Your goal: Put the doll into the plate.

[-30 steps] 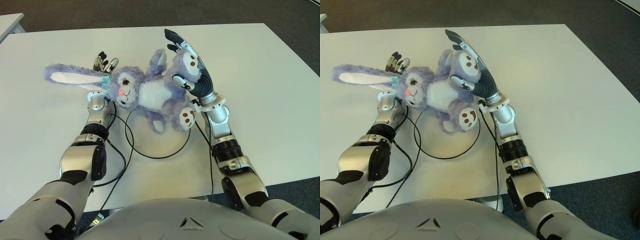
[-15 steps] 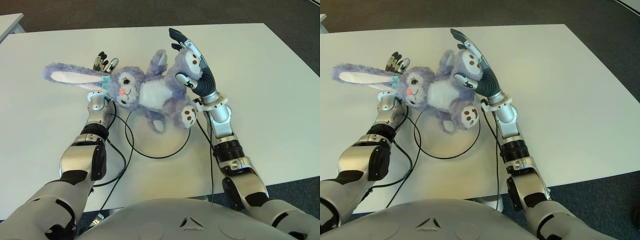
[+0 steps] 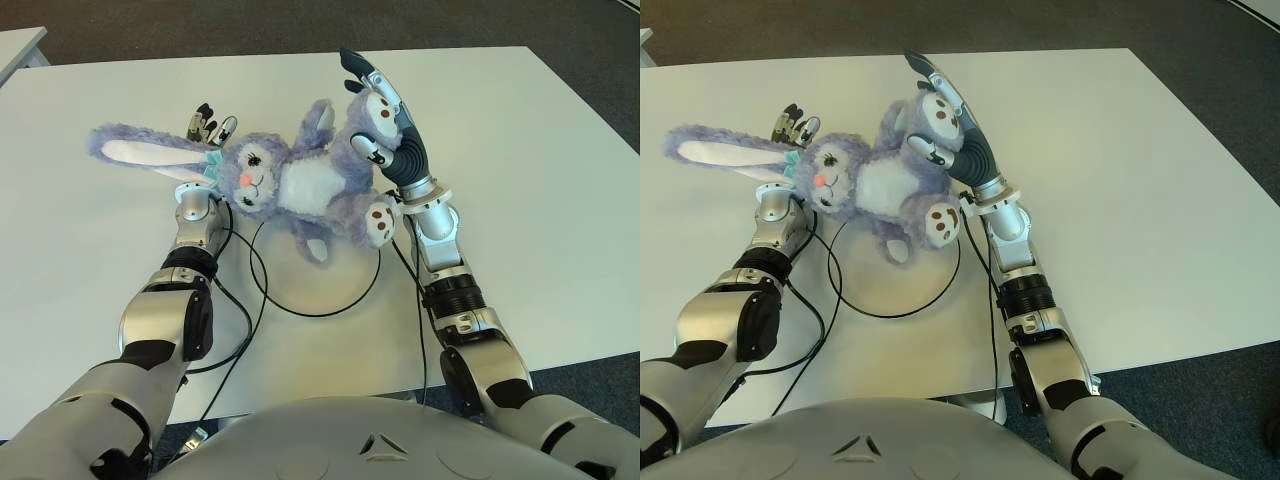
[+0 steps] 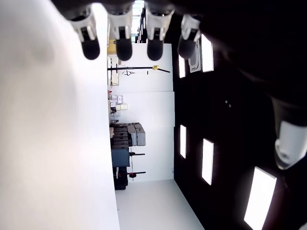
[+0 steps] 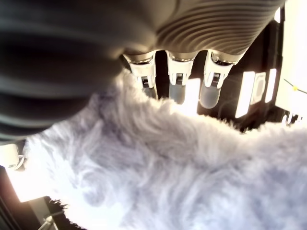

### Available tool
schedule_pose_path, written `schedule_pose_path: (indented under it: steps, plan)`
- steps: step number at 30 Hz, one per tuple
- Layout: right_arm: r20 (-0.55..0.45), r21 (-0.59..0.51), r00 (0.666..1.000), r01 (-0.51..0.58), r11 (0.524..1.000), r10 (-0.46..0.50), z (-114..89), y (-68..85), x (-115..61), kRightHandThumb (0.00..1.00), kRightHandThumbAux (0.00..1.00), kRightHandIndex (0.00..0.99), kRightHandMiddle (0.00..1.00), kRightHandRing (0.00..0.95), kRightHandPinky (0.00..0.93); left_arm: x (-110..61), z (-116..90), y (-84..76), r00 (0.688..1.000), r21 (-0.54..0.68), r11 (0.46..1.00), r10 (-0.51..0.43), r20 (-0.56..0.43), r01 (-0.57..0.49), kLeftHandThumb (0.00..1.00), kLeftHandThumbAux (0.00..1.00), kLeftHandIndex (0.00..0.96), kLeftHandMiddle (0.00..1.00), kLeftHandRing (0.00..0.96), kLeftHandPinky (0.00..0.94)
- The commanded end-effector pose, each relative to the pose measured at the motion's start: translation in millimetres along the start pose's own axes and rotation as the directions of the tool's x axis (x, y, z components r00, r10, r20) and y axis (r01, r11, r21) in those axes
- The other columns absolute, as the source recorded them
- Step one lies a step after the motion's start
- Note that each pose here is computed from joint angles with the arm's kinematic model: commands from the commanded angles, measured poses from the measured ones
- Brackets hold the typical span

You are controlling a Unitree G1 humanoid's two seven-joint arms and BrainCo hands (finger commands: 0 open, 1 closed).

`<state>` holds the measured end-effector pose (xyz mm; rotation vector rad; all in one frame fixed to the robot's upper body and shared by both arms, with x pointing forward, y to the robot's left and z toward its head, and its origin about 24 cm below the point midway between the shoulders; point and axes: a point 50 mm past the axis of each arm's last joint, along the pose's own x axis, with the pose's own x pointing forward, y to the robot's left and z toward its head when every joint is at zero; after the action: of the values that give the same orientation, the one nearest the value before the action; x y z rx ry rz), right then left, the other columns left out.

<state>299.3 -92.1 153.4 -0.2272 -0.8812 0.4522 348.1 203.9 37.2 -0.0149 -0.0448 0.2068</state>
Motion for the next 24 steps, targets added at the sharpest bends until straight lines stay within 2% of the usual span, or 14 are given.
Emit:
schedule_pose_path:
  steps: [1, 9, 19, 24]
  plan:
    - [0.009, -0.043, 1.0, 0.018, 0.999, -0.017, -1.4, -0.6, 4.3, 0.284, 0.345, 0.0, 0.0, 0.0, 0.0, -21.5, -37.4, -2.6, 0.986, -0.001, 1.0, 0.003, -0.164, -0.003, 0.0, 0.51, 0.006, 0.079, 0.045, 0.0]
    - [0.033, -0.119, 0.998, 0.047, 0.992, -0.044, -0.6, -5.9, 10.0, 0.195, 0.362, 0.0, 0.0, 0.0, 0.0, -21.1, -37.3, -2.6, 0.986, 0.0, 1.0, 0.001, -0.167, -0.001, 0.0, 0.509, 0.001, 0.08, 0.045, 0.0]
    - [0.036, -0.137, 0.998, 0.048, 0.989, -0.043, 0.5, -9.7, 11.7, 0.181, 0.363, 0.0, 0.0, 0.0, 0.0, -19.7, -36.7, -3.0, 0.985, -0.005, 1.0, 0.004, -0.174, -0.005, 0.0, 0.508, 0.006, 0.082, 0.047, 0.0]
    - [0.018, -0.164, 0.999, 0.046, 0.985, -0.043, 0.4, -11.4, 13.7, 0.134, 0.332, 0.0, 0.0, 0.0, 0.0, -19.7, -36.6, -3.5, 0.985, -0.006, 1.0, 0.002, -0.172, -0.003, 0.0, 0.515, 0.008, 0.081, 0.047, 0.0]
